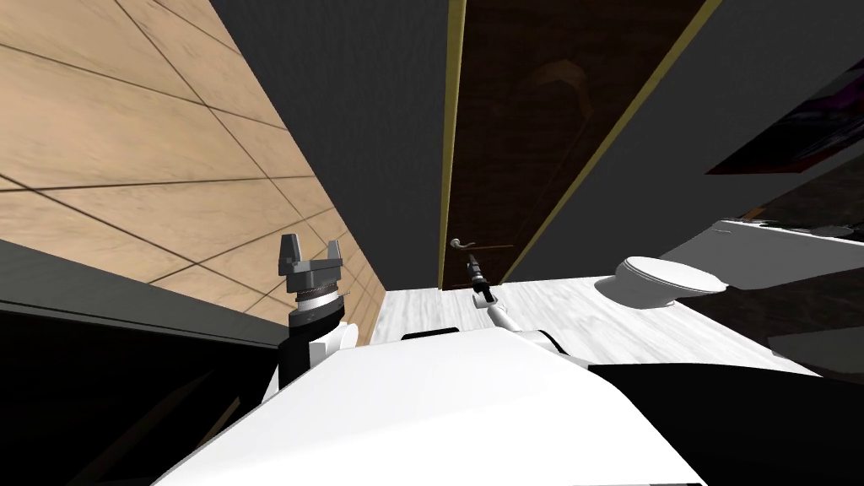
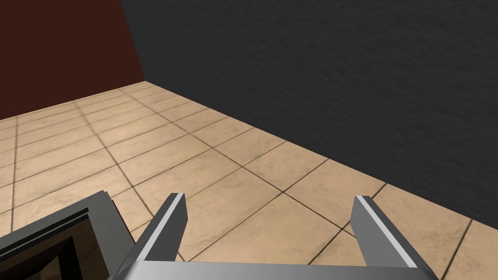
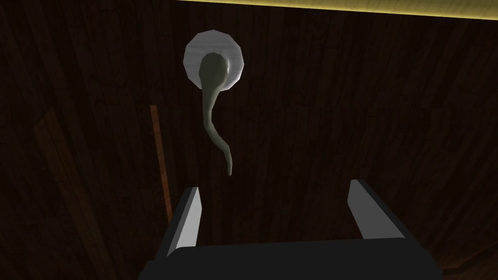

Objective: Pull the door open

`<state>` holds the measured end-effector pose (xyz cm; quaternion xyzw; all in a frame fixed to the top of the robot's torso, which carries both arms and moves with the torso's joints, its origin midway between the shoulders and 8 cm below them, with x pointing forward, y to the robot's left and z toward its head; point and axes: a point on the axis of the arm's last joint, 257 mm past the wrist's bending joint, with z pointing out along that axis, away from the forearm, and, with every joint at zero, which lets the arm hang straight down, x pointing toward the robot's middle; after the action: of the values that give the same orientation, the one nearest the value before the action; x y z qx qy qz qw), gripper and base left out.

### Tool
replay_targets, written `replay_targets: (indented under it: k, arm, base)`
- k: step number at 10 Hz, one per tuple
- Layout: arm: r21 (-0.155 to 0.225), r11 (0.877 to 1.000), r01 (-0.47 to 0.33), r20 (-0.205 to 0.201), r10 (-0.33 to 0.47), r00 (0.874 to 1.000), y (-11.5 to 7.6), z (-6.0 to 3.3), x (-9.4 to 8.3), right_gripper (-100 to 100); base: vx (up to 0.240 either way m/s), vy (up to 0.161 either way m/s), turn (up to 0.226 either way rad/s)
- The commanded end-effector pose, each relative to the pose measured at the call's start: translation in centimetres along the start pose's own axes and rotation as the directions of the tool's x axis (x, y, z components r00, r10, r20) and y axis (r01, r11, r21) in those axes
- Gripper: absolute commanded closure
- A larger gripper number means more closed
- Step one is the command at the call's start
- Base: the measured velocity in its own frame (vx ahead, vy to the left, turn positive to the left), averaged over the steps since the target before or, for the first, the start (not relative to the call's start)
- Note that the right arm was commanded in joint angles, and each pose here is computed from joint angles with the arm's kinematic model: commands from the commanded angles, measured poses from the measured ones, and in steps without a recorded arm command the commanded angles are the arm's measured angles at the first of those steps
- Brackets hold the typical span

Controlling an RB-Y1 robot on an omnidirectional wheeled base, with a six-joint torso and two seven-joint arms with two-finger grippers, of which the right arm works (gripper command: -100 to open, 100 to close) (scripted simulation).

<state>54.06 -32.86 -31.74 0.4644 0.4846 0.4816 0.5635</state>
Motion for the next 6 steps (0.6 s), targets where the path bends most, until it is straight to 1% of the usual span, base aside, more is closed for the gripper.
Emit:
replay_targets:
  k: [1,5,6]
  arm:
    - [0.021,1.0,0.001,0.004,-0.001,1.0,-0.9,-0.01,-0.1,-100]
    - [0.063,0.998,0.003,0.014,-0.004,1.0,-2.5,0.0,-0.6,-100]
    - [0.078,0.997,0.003,0.017,-0.004,1.0,-3.0,-0.02,-0.8,-100]
  base:
    - [0.077,-0.014,0.067]
    - [0.073,-0.027,0.048]
    - [0.076,-0.019,0.065]
